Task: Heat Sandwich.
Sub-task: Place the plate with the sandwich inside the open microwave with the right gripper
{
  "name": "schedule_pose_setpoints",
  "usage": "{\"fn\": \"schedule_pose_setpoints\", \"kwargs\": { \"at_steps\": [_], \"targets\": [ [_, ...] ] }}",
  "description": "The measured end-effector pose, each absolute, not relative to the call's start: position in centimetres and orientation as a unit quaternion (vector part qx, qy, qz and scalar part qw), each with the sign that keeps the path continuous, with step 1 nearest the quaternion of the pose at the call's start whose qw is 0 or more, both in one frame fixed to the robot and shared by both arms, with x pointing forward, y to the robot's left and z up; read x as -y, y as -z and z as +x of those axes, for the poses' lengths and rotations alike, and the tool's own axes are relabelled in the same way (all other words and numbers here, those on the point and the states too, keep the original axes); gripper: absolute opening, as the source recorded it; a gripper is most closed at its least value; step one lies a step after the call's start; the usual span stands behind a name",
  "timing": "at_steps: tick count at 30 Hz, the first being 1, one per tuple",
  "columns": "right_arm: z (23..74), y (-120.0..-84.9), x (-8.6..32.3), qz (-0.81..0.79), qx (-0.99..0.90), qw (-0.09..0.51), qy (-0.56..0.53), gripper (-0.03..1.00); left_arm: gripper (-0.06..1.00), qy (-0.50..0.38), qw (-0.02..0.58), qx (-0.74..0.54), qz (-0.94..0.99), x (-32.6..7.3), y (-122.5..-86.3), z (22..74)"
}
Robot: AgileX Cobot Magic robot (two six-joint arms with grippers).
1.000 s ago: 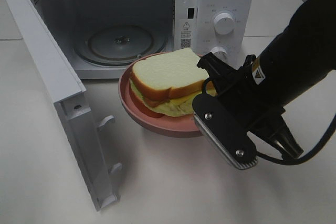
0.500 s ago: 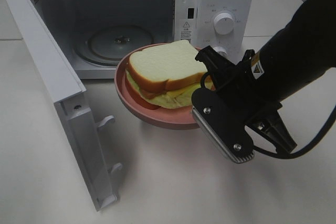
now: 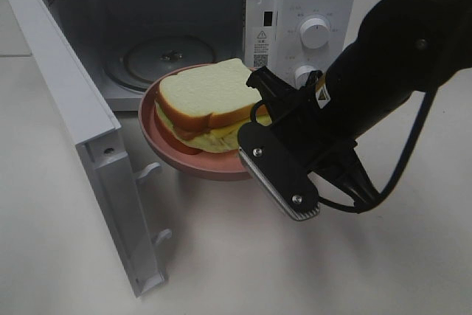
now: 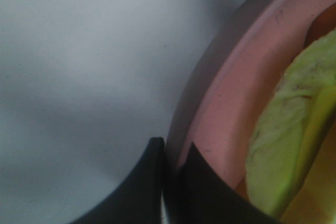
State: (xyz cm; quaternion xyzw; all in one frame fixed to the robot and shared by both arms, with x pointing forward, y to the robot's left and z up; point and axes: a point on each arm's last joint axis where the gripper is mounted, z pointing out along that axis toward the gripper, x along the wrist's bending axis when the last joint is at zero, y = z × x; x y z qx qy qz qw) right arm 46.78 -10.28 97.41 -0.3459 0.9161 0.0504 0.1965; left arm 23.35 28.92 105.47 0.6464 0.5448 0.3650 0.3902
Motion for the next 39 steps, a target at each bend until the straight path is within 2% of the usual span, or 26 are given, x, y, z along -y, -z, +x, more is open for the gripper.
{"fn": "schedule_pose_setpoints", "kwargs": {
  "at_steps": [15, 39],
  "targets": [
    [49.2, -97.7, 8.1, -0.342, -0.914, 0.209, -0.057, 0.05, 0.99, -0.365, 0.390, -0.545, 0.646, -28.9, -105.5, 23.4],
    [53.4, -96.6, 4.6, -0.334, -0.924, 0.181, -0.041, 0.05, 0.99, -0.365, 0.390, -0.545, 0.646, -28.9, -105.5, 23.4]
  ]
}}
